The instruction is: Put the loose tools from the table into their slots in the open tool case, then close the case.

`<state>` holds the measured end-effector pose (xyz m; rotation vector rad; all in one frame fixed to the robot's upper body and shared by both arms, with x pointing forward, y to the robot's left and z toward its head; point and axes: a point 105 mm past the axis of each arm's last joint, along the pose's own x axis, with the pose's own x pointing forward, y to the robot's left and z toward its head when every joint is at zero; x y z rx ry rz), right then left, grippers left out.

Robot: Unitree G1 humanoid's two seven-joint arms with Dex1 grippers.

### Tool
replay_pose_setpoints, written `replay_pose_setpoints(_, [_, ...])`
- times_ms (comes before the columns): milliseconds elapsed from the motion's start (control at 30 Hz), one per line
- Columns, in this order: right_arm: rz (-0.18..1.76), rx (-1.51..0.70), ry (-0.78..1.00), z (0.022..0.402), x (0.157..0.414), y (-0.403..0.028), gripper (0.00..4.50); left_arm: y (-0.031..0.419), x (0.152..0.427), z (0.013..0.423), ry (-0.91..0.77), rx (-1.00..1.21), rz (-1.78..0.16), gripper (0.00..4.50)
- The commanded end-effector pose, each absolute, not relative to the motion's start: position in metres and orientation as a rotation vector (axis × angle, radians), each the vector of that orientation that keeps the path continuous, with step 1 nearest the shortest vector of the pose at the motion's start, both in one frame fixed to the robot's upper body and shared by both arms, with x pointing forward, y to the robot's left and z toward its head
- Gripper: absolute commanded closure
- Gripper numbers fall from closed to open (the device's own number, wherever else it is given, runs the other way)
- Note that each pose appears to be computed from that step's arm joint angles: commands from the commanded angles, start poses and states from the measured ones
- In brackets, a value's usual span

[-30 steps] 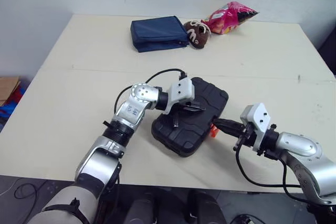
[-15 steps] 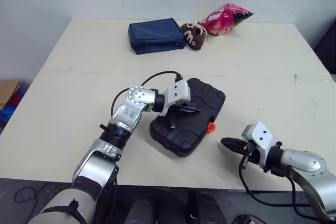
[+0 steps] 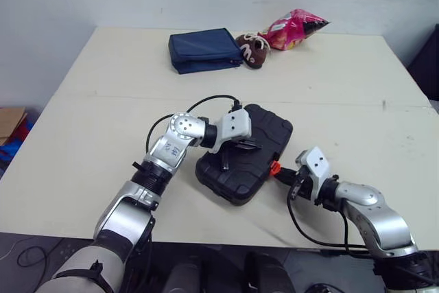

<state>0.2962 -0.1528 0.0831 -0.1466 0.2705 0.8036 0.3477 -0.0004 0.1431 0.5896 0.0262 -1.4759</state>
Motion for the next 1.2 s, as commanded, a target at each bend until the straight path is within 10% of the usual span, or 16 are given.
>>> replay_pose_setpoints(33, [0.923,-0.038,0.057,0.131,0.292,-0.129,4.47,0.02,0.344,0.078,0.289,0.593,-1.463,4.5])
replay_pose_setpoints(700, [0.964,-0.039,0.032,0.161,0.279,-0.132,4.47,0.032,0.345,0.076,0.238,0.505,-1.457,4.5])
replay_pose_setpoints(833, [0.83,-0.255,0.046,0.174,0.269,-0.187,4.47,0.074,0.353,0.156,-0.169,0.313,-1.329,4.5])
replay_pose_setpoints(1200, [0.68,-0.693,0.063,0.209,0.248,-0.278,0.0,0.241,0.339,0.17,-0.002,0.475,-0.804,0.03])
